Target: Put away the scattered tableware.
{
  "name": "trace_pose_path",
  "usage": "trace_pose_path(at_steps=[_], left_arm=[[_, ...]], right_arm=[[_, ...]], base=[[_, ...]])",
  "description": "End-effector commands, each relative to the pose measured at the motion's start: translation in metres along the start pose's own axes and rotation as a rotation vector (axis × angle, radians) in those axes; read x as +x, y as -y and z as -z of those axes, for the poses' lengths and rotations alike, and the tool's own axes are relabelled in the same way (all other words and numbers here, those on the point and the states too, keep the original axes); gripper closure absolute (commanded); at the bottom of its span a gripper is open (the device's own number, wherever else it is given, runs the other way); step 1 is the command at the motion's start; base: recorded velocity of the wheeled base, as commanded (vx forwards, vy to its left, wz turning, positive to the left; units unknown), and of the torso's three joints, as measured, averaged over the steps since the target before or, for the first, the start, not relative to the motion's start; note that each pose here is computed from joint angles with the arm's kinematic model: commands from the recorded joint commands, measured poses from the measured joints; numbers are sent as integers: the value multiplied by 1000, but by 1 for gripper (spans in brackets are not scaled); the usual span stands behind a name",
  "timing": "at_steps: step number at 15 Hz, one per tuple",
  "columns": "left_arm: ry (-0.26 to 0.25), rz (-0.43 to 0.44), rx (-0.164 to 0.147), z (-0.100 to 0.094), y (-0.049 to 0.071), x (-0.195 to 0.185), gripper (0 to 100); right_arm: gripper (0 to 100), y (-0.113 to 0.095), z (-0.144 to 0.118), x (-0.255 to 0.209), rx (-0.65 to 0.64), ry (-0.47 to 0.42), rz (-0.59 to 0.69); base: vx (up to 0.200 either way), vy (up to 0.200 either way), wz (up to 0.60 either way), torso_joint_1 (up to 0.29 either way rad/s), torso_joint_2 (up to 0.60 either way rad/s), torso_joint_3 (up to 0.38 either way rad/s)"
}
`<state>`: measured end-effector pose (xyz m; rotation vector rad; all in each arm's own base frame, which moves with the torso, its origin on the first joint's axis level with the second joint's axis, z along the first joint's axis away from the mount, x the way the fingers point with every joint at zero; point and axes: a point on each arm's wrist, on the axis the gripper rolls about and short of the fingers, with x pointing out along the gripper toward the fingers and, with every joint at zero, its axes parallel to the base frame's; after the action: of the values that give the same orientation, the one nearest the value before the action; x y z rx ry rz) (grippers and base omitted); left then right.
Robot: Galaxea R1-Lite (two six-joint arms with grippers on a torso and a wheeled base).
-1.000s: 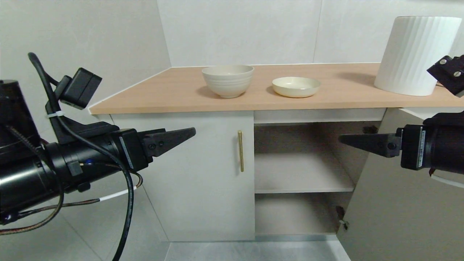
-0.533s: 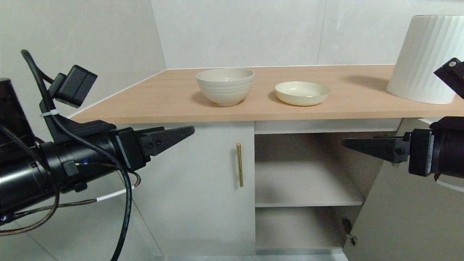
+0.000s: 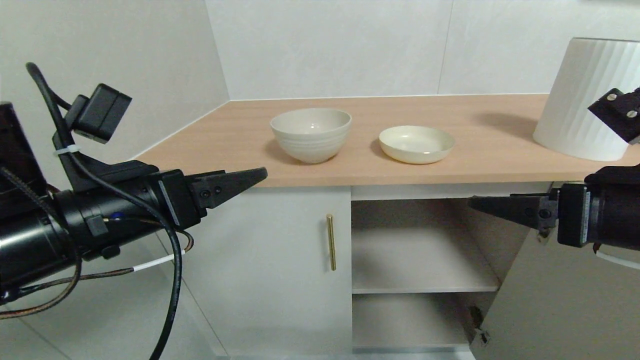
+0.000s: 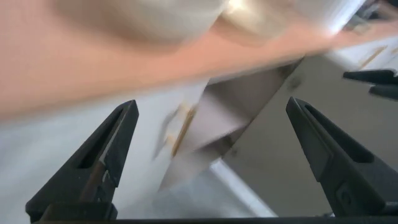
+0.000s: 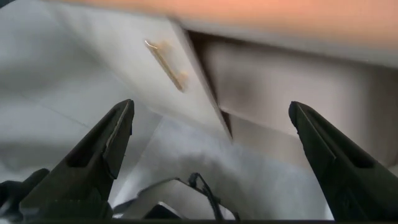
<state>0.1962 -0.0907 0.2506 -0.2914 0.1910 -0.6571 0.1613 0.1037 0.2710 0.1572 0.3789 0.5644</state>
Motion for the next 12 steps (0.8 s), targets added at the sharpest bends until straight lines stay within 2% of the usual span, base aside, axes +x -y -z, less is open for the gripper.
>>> trace_pose_path(at_steps=[1,5,7,9,10,11,12], left_arm=[[-10,3,-3,-1,-1,7,0],[3,-4,-2,-21,-6,38,0],[-30,-40,-19,-31,-10,48,0],[-131,-95,-60,-24,-20,54,0],[-143,-103,-83,-24,-22,59,0],[-150,-113,-119,-22,-25,64,0],[-127,-161,-191,-24,-27,73,0]], right_arm=[[0,0,0,5,-1,-10,2],[0,5,-2,30,2,-26,2],[0,17,-4,49,-14,-23,42],[0,25,-13,67,9,-20,90],[0,28,-17,73,28,-19,128],[0,30,-17,77,49,-24,159],[0,31,-21,84,93,-14,214]], base=[[0,0,0,110,-583,-300],[0,0,0,154,-467,-287],[0,0,0,61,-176,-112],[0,0,0,13,-28,-23],[0,0,0,0,0,0],[0,0,0,0,0,0],[0,0,0,0,0,0]])
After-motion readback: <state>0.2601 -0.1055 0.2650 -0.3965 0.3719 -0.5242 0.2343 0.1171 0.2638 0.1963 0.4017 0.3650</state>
